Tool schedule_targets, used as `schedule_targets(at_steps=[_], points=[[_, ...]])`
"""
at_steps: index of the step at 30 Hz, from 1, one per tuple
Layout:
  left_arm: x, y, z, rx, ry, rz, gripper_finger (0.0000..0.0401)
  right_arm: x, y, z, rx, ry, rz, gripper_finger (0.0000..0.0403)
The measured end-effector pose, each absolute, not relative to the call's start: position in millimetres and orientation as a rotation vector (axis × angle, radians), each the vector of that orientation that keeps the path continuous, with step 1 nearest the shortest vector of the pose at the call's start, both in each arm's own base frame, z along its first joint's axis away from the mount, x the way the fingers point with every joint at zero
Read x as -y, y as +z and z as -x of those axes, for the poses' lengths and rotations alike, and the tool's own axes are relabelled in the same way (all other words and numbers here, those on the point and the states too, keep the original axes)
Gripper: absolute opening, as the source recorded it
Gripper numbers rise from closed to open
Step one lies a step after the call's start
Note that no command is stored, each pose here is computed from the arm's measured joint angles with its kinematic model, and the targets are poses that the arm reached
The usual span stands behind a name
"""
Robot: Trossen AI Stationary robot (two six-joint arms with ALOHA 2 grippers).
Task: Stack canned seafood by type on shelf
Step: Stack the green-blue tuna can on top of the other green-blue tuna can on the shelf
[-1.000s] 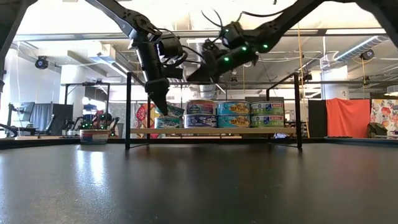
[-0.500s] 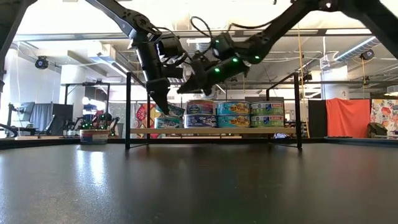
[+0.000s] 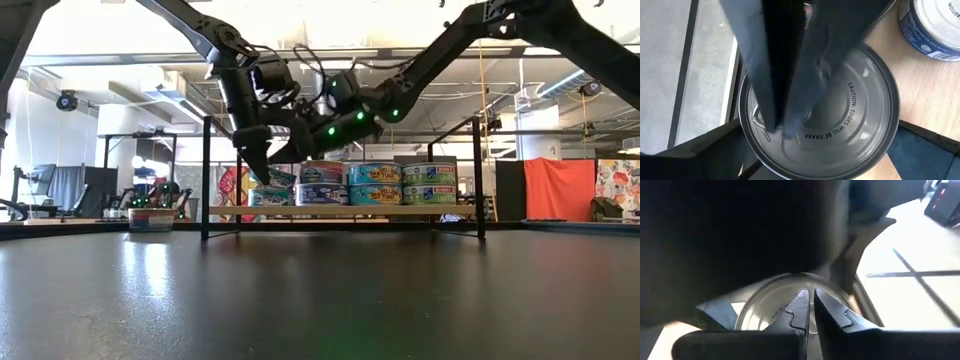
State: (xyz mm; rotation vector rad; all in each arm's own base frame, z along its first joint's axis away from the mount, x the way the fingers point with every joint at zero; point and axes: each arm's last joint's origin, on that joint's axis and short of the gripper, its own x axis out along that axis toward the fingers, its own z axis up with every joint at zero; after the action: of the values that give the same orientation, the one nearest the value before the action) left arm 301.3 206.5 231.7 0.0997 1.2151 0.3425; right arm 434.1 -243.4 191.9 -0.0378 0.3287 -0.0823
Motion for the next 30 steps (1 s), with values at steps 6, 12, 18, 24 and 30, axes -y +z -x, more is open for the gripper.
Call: schedule_targets(at_steps=[6,12,18,24,30], points=[[-206.8,231.9,-301.9,-1.21,0.345,-0.107,0.0398,241.3,186.2,-436.2,-0.329,-0.079,0.037,0.0018],[-207.7,232.1,-303.0,-1.198,0.353,-0.116,0.0398,240.2,184.6,-436.8,-0.345,-0.085,0.03,0.0018],[-207.5,231.9,-302.6,-1.202,0.353,-0.115,0.0398,232.2,192.2,-438.8,-0.364,-0.1,0.054,0.0018],[-207.4,232.0,-302.9,-1.2,0.354,-0.113,0.0398,229.2,194.5,-439.9,-0.379,-0.138,0.11,0.0018],[-207.0,231.8,-302.6,-1.206,0.351,-0.118,0.0398,221.1,192.3,-441.4,-0.437,-0.147,0.12,0.0018]])
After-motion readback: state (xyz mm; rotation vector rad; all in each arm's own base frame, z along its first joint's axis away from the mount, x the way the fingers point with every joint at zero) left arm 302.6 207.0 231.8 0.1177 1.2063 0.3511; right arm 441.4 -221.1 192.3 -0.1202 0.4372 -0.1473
